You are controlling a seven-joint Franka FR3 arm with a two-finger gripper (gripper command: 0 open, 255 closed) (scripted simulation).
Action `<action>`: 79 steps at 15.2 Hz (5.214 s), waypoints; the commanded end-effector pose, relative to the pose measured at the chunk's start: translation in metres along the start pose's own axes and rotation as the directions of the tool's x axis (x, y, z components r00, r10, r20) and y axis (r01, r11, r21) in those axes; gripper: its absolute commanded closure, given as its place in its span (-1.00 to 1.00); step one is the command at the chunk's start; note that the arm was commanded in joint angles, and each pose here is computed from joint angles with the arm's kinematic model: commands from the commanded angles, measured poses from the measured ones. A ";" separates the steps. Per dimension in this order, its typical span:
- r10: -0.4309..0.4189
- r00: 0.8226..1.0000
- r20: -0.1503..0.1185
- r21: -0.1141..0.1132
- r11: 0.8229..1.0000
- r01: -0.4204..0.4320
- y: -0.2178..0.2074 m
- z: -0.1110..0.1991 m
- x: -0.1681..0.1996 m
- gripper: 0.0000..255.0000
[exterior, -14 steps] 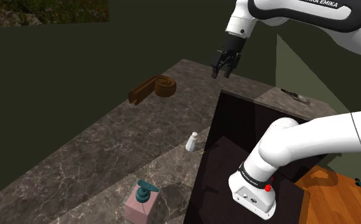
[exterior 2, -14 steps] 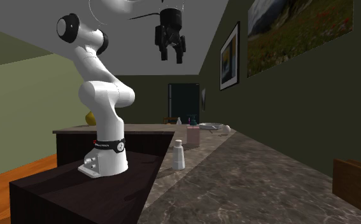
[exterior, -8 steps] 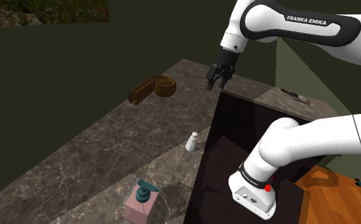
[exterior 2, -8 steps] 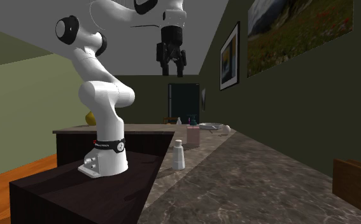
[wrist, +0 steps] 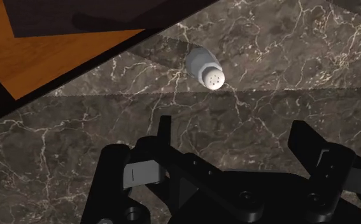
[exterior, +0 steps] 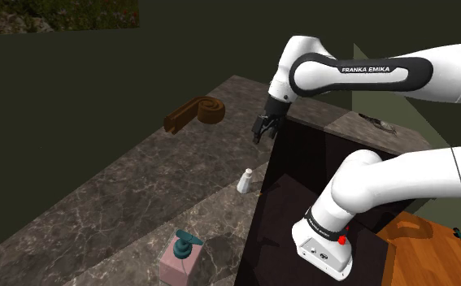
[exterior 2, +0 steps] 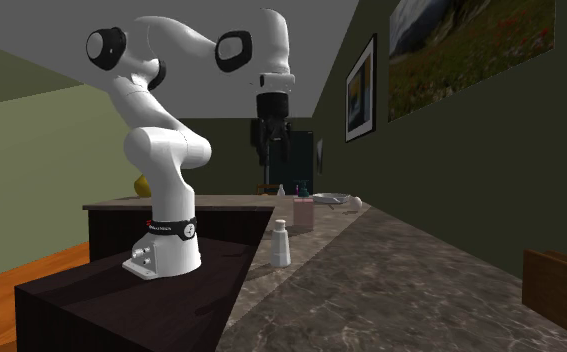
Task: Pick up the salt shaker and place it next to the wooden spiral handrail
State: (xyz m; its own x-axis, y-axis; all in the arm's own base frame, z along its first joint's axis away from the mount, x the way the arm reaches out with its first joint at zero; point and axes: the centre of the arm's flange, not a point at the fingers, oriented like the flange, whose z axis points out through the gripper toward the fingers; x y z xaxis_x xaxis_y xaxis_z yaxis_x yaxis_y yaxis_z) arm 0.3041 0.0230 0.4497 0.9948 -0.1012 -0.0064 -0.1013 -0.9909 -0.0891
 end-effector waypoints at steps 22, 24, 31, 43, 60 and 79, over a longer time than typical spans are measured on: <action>-0.021 1.000 -0.017 -0.013 1.000 0.021 -0.006 0.162 -0.002 -1.00; -0.021 1.000 -0.017 -0.013 1.000 0.021 -0.006 0.162 -0.002 -1.00; -0.021 1.000 -0.017 -0.013 1.000 0.021 -0.006 0.162 -0.002 1.00; -0.021 1.000 -0.017 -0.013 1.000 0.021 -0.010 0.115 -0.002 1.00; -0.021 1.000 -0.017 -0.013 1.000 0.021 -0.018 0.025 -0.003 1.00; -0.021 1.000 -0.017 -0.013 1.000 0.021 -0.040 -0.017 0.128 1.00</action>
State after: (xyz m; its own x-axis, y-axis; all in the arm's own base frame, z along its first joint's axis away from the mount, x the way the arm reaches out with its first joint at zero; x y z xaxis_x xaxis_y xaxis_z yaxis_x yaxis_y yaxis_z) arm 0.4215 0.0473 0.4697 0.9966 -0.0816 0.0126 -0.0804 -0.9938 -0.0762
